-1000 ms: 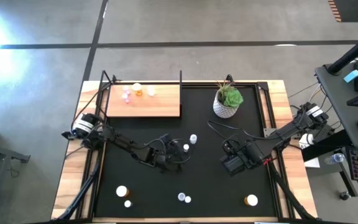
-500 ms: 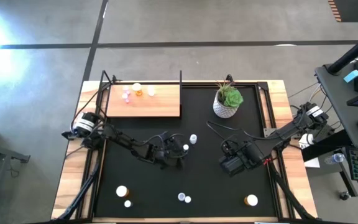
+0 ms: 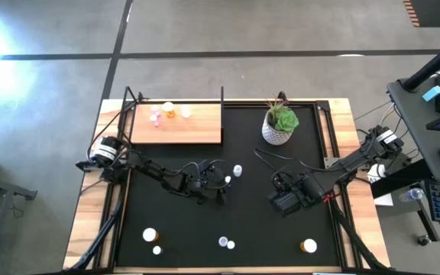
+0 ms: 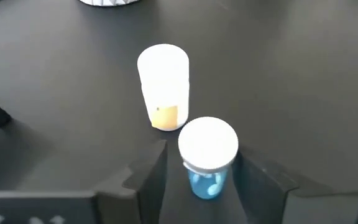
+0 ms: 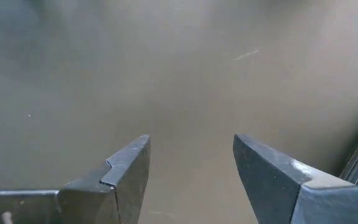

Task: Pick and place medicine bottles onto shelf by color
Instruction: Put the center blue pill bottle on the shelf

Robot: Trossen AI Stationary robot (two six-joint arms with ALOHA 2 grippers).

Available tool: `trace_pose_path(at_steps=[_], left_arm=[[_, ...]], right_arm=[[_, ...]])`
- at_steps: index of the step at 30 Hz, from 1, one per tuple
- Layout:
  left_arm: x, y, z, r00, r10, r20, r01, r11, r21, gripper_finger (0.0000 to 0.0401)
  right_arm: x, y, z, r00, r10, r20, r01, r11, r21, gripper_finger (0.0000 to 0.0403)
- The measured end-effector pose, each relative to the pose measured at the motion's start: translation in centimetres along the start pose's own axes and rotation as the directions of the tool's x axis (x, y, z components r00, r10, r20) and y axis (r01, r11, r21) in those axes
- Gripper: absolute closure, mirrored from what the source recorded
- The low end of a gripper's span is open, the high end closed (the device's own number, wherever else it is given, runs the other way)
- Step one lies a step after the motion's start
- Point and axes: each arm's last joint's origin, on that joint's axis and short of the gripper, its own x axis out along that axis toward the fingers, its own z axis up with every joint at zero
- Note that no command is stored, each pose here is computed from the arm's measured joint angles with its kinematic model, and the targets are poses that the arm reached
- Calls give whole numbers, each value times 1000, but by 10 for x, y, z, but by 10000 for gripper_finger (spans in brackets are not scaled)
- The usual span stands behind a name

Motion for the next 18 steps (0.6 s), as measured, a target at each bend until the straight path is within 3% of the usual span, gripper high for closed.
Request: trace_pose_path(at_steps=[8,18], left_arm=[[1,0,0,1000,-27,-13,27,1000,-3,311],[-7,-1,11,997,-82,6,82,996,-25,316]], right_arm=[[0,0,0,1000,-1,1,1,1000,-1,181],[0,0,0,1000,-1,1,1,1000,-3,182]])
